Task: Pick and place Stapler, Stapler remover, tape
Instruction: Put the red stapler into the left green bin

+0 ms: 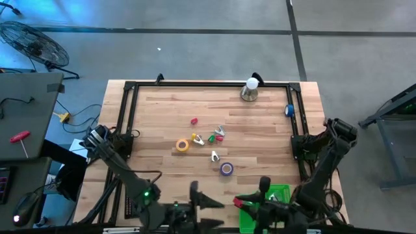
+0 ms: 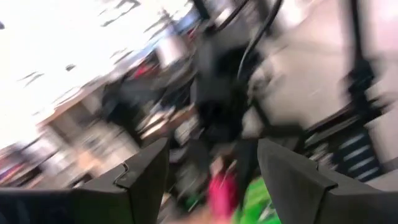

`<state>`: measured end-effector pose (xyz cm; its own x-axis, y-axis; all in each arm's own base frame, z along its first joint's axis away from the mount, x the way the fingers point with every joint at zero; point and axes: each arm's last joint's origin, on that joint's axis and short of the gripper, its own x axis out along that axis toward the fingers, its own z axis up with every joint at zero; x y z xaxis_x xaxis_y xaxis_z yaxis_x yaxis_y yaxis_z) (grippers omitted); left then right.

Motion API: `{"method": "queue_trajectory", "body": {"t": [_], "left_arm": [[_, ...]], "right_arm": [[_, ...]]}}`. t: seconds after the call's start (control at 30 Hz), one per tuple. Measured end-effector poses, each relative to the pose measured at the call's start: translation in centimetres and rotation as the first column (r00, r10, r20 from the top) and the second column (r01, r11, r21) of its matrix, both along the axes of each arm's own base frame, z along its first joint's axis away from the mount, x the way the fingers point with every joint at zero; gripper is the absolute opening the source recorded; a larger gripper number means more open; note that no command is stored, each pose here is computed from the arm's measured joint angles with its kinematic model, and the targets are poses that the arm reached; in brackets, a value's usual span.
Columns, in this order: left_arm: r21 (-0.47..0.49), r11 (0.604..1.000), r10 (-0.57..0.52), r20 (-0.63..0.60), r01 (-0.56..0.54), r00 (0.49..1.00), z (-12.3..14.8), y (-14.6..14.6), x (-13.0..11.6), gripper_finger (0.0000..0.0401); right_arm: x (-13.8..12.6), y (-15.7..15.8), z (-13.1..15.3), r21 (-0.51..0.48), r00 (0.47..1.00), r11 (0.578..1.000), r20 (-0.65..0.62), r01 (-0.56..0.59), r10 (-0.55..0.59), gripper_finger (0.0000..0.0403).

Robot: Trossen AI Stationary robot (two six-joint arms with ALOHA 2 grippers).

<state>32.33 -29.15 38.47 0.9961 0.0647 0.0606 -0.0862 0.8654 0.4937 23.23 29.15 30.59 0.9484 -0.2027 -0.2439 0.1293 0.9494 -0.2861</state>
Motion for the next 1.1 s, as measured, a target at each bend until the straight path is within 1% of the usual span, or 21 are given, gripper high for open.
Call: {"method": "queue_trajectory", "body": {"t": [0.07,0.13,0.2,0.27,0.33,0.43,0.5,0.57,0.63,0.73,0.83,0.9,1.0,1.1], "left_arm": [[0.035,0.993,0.114,-0.037,-0.113,0.993,-0.4,-0.1,-0.5,0.0238],[0.077,0.974,0.220,-0.069,-0.215,0.973,-0.8,-0.2,-0.9,0.0238],[0.106,0.946,0.316,-0.090,-0.307,0.944,-1.3,-0.3,-1.4,0.0238],[0.135,0.916,0.391,-0.103,-0.377,0.915,-1.7,-0.4,-1.9,0.0238],[0.170,0.889,0.447,-0.109,-0.426,0.888,-2.1,-0.5,-2.3,0.0238],[0.237,0.841,0.520,-0.112,-0.486,0.847,-2.9,-0.2,-2.6,0.0238],[0.259,0.820,0.550,-0.112,-0.510,0.828,-3.4,0.1,-2.7,0.0238],[0.275,0.813,0.558,-0.116,-0.513,0.822,-3.8,0.3,-2.8,0.0238],[0.293,0.807,0.563,-0.121,-0.513,0.817,-4.1,0.5,-2.8,0.0238],[0.298,0.811,0.558,-0.137,-0.503,0.819,-4.5,0.9,-2.6,0.0238],[0.297,0.818,0.552,-0.159,-0.494,0.819,-4.9,1.5,-2.2,0.0238],[0.294,0.818,0.554,-0.170,-0.494,0.815,-5.1,1.9,-2.0,0.0238],[0.285,0.833,0.536,-0.206,-0.473,0.819,-5.5,2.5,-1.7,0.0238],[0.263,0.853,0.512,-0.247,-0.452,0.823,-5.8,3.0,-1.4,0.0238]], "right_arm": [[-1.0,-0.5,-0.1,0.097,0.999,0.995,-0.036,0.014,-0.011,0.0068],[-1.8,-0.8,-0.6,0.200,0.996,0.979,-0.092,0.032,-0.014,0.0068],[-2.2,-0.9,-1.2,0.298,0.987,0.953,-0.163,0.059,-0.010,0.0068],[-2.5,-1.0,-1.7,0.397,0.973,0.912,-0.232,0.102,-0.008,0.0068],[-2.7,-1.0,-2.5,0.456,0.954,0.877,-0.300,0.154,-0.012,0.0068],[-2.8,-1.1,-3.4,0.505,0.925,0.829,-0.379,0.240,-0.036,0.0068],[-3.0,-1.3,-3.9,0.527,0.899,0.792,-0.435,0.308,-0.060,0.0068],[-3.1,-1.3,-4.6,0.532,0.866,0.757,-0.492,0.379,-0.088,0.0068],[-3.1,-1.2,-5.4,0.538,0.828,0.713,-0.550,0.449,-0.107,0.0068],[-3.0,-0.6,-6.7,0.535,0.783,0.674,-0.613,0.509,-0.106,0.0068],[-2.7,0.1,-8.0,0.538,0.755,0.642,-0.649,0.546,-0.098,0.0068],[-2.5,0.5,-8.8,0.534,0.735,0.631,-0.673,0.562,-0.085,0.0068],[-2.3,0.7,-9.7,0.506,0.712,0.639,-0.695,0.579,-0.095,0.0070],[-2.1,0.7,-9.7,0.516,0.714,0.631,-0.694,0.579,-0.088,0.0104]]}}
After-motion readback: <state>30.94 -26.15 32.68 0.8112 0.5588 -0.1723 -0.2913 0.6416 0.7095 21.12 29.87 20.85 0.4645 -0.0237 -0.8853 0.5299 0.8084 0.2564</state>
